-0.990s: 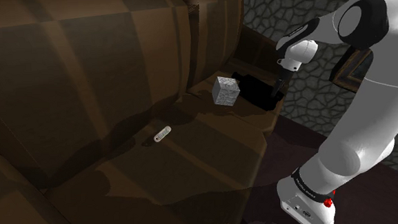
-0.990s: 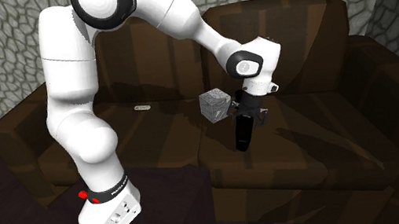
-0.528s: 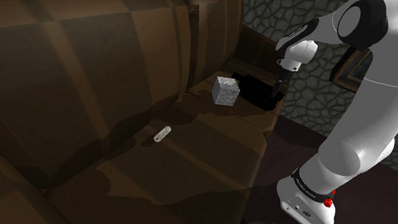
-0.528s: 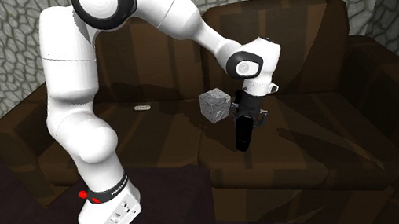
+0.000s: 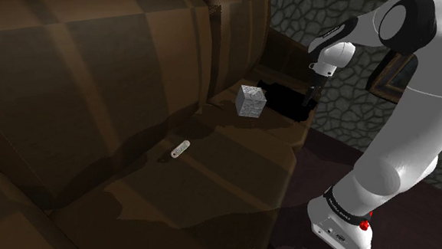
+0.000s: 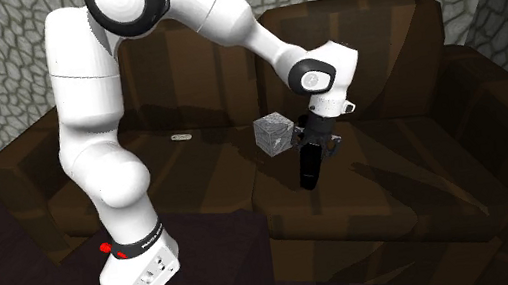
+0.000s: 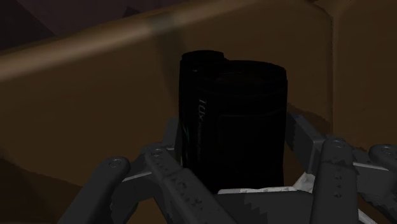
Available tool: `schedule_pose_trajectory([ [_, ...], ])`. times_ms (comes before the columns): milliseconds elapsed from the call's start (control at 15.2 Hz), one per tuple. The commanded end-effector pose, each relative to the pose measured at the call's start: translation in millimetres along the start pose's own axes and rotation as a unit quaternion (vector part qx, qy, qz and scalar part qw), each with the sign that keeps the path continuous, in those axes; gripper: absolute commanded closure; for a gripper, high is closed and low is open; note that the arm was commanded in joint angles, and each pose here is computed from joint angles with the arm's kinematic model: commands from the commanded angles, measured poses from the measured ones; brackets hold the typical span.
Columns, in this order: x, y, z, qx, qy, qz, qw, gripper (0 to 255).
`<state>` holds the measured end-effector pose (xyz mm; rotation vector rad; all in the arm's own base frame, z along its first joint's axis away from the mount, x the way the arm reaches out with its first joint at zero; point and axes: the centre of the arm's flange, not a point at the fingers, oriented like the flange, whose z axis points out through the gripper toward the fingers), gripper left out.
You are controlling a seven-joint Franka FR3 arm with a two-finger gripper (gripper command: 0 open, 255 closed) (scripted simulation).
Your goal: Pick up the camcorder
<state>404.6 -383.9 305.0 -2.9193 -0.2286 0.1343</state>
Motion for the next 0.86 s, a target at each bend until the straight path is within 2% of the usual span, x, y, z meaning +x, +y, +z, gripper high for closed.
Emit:
schedule_pose_trajectory([
  [0,-1,-3,-10,0.0,0.0,0.0,1.0,255],
  [660,-5,-14,-61,0.0,0.0,0.0,1.0,255],
  [792,-5,-14,-62,0.0,0.0,0.0,1.0,255],
])
